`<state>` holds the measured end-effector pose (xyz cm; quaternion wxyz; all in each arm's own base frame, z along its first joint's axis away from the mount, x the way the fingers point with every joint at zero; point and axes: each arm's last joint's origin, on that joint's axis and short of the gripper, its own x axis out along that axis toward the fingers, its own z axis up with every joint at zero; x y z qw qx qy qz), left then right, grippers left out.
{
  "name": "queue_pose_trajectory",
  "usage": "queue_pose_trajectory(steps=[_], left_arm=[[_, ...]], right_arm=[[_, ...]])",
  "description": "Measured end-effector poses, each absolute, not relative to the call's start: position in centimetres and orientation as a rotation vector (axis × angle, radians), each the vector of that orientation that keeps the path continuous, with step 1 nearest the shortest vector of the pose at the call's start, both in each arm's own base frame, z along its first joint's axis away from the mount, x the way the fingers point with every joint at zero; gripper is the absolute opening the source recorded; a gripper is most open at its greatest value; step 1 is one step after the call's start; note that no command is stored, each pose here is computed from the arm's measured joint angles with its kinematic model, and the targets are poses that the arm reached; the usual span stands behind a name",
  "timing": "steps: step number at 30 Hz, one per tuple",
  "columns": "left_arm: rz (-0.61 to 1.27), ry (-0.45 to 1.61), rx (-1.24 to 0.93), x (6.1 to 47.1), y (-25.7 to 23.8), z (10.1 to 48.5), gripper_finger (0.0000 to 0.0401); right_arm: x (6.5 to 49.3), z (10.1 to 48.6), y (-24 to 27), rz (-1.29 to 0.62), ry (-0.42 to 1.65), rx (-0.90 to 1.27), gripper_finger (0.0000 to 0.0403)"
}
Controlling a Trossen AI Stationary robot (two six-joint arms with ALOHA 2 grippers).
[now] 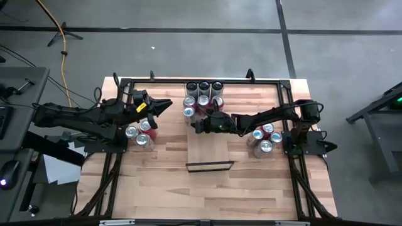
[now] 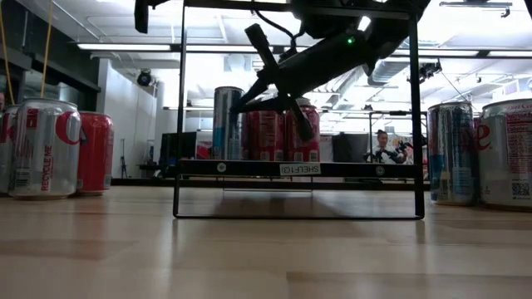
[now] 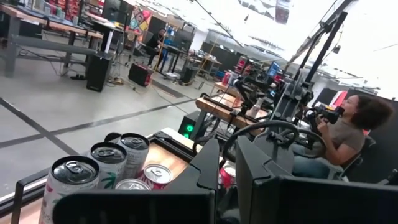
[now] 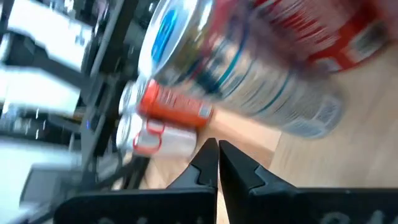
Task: Place canned beverage on shelf
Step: Put the left blue soda can on the shelf aligned with the other blue soda cans
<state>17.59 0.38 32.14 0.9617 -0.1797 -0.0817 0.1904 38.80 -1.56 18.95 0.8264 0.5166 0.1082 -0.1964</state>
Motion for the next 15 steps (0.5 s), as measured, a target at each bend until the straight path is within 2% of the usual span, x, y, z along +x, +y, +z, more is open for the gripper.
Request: queue_pose_trajectory(steps=[7,15], left_arm=[[0.385,-0.166,-0.364,17.6,0.4,32.1,0.0001],[0.386,-0.156,-0.363,17.6,0.4,32.1,0.0000]], right_arm=[[38.4,19.8,-1.9,-0.232,0.354,0.989,0.0000],[34.7,23.4,-2.0,-0.320,0.493,0.764,0.0000]])
